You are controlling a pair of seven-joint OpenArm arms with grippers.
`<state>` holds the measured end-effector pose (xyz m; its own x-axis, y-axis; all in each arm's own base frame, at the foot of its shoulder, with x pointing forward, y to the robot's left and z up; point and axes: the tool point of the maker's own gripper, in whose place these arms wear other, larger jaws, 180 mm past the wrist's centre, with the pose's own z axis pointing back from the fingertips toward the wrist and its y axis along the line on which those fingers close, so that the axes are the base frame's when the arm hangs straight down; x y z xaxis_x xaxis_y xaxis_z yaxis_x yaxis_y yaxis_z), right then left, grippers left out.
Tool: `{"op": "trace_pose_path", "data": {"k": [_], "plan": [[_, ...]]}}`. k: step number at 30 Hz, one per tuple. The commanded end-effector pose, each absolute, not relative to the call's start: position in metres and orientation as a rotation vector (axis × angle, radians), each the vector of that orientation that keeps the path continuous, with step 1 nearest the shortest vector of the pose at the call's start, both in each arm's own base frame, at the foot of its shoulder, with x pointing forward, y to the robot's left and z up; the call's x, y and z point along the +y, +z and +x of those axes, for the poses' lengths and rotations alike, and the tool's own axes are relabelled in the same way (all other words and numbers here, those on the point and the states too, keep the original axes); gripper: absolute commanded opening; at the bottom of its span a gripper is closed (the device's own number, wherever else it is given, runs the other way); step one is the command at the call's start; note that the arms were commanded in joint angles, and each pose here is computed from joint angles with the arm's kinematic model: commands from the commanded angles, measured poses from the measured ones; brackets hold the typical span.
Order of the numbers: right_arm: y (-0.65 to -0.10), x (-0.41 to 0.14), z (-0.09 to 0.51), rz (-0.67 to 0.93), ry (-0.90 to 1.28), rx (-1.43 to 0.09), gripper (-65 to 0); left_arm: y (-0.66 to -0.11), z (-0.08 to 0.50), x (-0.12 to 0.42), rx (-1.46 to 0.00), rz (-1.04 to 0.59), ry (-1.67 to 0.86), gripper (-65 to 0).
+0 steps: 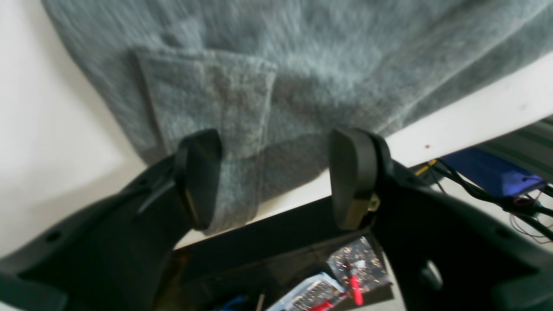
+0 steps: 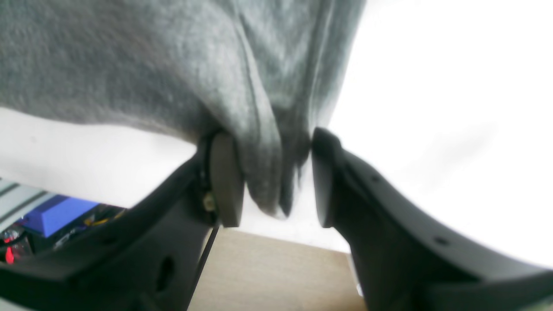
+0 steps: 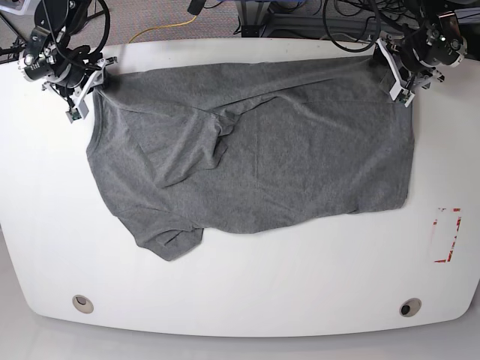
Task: Fold the T-shirt properly
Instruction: 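Hold the shirt's corners with both grippers and pull them taut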
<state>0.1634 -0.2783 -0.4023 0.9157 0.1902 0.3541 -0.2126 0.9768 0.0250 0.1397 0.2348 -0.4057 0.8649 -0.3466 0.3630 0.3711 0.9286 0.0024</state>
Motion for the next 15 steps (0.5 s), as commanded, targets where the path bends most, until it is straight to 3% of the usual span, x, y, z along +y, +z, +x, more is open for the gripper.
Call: {"op": "trace_pose_path", "data": {"k": [1,15], "plan": [[-0.394,-0.283,0.171,0.048,0.221,-0.39,-41.7,-0.409,0.143,0.238,-0.387,-0.08,-0.365,-28.5],[-0.395,-0.312,0.171,0.01,0.224,-0.347,-43.1,-0.416,0.157,0.259,-0.38,-0.023,-0.362,-28.5]]}}
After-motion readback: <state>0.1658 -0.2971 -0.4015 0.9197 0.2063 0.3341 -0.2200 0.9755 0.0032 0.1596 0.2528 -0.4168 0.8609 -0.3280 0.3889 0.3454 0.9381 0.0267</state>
